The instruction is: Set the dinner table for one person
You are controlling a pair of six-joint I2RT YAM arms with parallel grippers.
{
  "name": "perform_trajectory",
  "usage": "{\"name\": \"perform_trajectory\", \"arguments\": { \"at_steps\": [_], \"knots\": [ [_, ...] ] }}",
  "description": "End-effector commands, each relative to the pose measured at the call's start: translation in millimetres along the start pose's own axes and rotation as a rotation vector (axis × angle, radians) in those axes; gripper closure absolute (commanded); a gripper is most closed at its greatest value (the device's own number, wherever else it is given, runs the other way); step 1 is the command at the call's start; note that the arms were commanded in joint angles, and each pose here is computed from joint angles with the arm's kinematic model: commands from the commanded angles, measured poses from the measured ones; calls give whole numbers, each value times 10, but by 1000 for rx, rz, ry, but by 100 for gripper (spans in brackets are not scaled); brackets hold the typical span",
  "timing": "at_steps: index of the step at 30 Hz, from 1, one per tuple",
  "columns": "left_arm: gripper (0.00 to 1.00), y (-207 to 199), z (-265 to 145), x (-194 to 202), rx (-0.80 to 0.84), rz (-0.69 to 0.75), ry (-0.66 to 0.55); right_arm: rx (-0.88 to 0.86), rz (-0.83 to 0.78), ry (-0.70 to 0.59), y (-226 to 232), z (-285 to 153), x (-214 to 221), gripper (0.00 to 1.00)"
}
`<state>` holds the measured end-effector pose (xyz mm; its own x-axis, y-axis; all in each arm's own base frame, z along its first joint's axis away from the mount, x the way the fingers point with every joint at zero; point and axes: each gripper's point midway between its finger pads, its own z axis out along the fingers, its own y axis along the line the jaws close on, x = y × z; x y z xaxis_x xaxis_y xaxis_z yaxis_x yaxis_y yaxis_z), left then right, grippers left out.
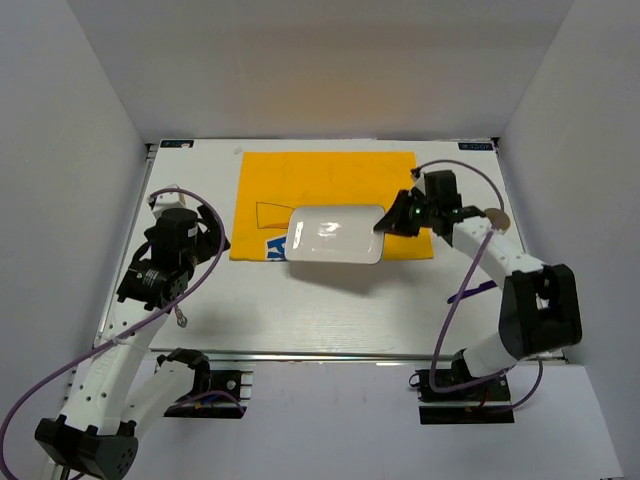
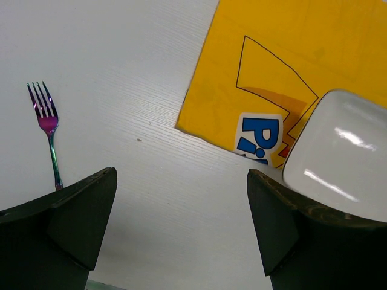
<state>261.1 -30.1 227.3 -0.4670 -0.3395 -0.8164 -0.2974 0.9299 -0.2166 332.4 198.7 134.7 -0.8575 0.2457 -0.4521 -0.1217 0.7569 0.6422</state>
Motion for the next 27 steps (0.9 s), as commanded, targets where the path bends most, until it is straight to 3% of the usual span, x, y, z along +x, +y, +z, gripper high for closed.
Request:
{"name": "perform_trajectory", "arguments": {
  "at_steps": [1, 8, 11, 14, 27],
  "knots": [
    [2, 40, -18, -57, -16, -14, -29, -332, -65, -56, 750, -261, -602, 100],
    [2, 28, -32, -70, -5, -14, -36, -563, -102, 15, 1050, -162, -1338, 100],
    [2, 37, -25, -67, -11, -11, -34, -574, -162, 85, 926, 51, -1473, 100],
    [2, 48, -31, -73, -15, -13, -39, -598, -233, 61, 997, 31, -1780, 100],
    [2, 31, 16, -45, -18, -4, -22, -575, -58, 87, 304, 576, -1948, 100]
  ]
}}
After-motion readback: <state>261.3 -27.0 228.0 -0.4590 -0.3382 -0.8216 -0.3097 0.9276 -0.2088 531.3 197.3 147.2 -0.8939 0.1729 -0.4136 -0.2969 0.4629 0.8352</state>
